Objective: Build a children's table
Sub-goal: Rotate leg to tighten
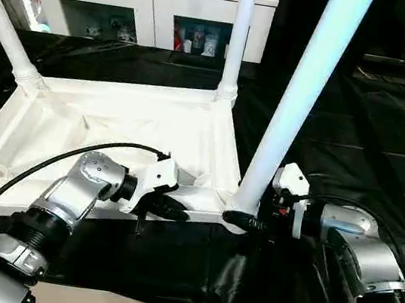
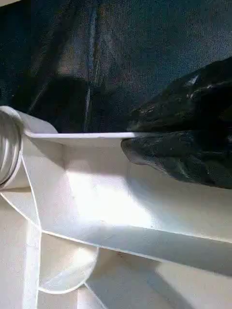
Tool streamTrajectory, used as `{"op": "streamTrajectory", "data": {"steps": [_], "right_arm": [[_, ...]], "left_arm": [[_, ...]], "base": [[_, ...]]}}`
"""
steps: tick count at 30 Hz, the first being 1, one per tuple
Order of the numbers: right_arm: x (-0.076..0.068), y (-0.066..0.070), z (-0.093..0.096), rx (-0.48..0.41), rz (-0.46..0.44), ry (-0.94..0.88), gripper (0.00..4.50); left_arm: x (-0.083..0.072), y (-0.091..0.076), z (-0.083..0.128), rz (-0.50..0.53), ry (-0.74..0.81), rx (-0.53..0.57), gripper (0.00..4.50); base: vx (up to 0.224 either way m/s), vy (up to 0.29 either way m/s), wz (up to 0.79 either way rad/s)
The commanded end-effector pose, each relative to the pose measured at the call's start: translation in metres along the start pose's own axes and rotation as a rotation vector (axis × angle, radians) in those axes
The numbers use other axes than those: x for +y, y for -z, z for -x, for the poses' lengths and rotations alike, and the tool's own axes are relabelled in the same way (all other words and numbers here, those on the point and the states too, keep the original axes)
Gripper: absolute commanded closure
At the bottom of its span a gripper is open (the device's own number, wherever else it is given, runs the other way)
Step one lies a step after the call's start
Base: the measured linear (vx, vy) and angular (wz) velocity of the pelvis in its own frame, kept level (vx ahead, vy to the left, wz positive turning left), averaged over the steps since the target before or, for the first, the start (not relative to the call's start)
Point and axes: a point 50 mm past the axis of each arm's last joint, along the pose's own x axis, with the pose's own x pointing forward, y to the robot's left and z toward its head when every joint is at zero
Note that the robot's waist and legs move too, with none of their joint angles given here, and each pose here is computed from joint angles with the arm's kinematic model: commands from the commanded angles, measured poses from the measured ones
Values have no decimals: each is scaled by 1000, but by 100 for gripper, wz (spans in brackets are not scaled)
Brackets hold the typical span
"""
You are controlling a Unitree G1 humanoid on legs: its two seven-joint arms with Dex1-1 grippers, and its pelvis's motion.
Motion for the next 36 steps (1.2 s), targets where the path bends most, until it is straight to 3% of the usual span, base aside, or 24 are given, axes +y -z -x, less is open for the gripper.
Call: {"op": "streamTrajectory", "data": {"steps": [1, 11, 20, 26, 29, 30, 32, 36], "right_arm": [[-1, -1, -2, 9, 4, -11, 94], [-1, 6, -4, 61, 23, -19, 174], [-2, 9, -8, 52, -6, 4, 177], [-12, 19, -16, 4, -149, 191, 177], [-15, 31, -35, -52, -313, 388, 178], [-15, 31, -35, -52, -313, 388, 178], [-14, 37, -62, -62, -441, 571, 178], [-15, 37, -82, -45, -514, 707, 178]], "left_arm": [[-1, 1, -1, 0, 24, 14, 450], [1, 2, 0, -7, 4, 22, 450], [3, 4, 0, -7, -14, 27, 450], [11, 4, -6, 46, -112, 20, 450], [17, -1, -20, 123, -198, -21, 450], [17, -1, -20, 123, -198, -21, 450], [22, -6, -42, 183, -292, -11, 450], [27, -14, -63, 245, -404, 3, 450]], "base": [[0, 0, 0], [0, 0, 0], [0, 0, 0], [0, 0, 0], [0, 0, 0], [0, 0, 0], [0, 0, 0], [0, 0, 0]]}}
